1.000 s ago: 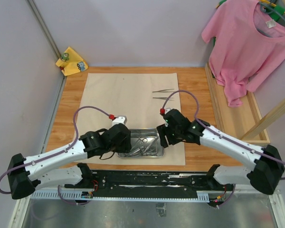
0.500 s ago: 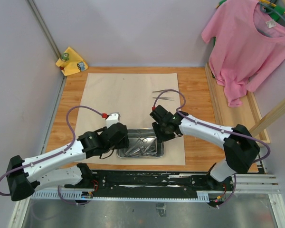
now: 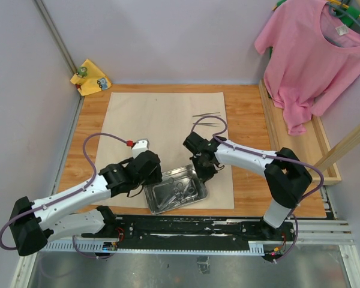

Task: Open and lay out the surgical kit
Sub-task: Adjust the medical item in the container.

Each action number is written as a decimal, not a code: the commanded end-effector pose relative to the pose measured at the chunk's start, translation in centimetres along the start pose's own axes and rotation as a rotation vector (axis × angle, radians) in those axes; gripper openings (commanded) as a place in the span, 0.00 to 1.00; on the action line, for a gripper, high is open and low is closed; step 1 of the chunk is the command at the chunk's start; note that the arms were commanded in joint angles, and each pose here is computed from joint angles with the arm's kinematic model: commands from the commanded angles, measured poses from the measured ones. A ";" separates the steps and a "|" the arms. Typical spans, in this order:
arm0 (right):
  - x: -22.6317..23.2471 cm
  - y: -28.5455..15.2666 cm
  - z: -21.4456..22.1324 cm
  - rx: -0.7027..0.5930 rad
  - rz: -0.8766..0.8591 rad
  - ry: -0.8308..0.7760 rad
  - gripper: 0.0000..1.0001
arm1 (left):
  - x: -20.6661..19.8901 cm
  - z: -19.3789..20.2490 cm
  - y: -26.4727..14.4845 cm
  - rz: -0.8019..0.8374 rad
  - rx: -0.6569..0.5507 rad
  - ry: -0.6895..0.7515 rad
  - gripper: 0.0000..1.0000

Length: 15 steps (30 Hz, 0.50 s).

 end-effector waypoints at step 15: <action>-0.8 -7.4 2.9 0.650 -0.249 0.186 0.01 | -2.9 -4.2 -4.2 0.141 -0.042 0.010 0.61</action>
Point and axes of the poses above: each gripper's point midway between its finger pads, its own y axis out along the fingers, its own x axis along the line the jaws close on, z = x × y, the point moved 5 cm from there along -y, back along the fingers
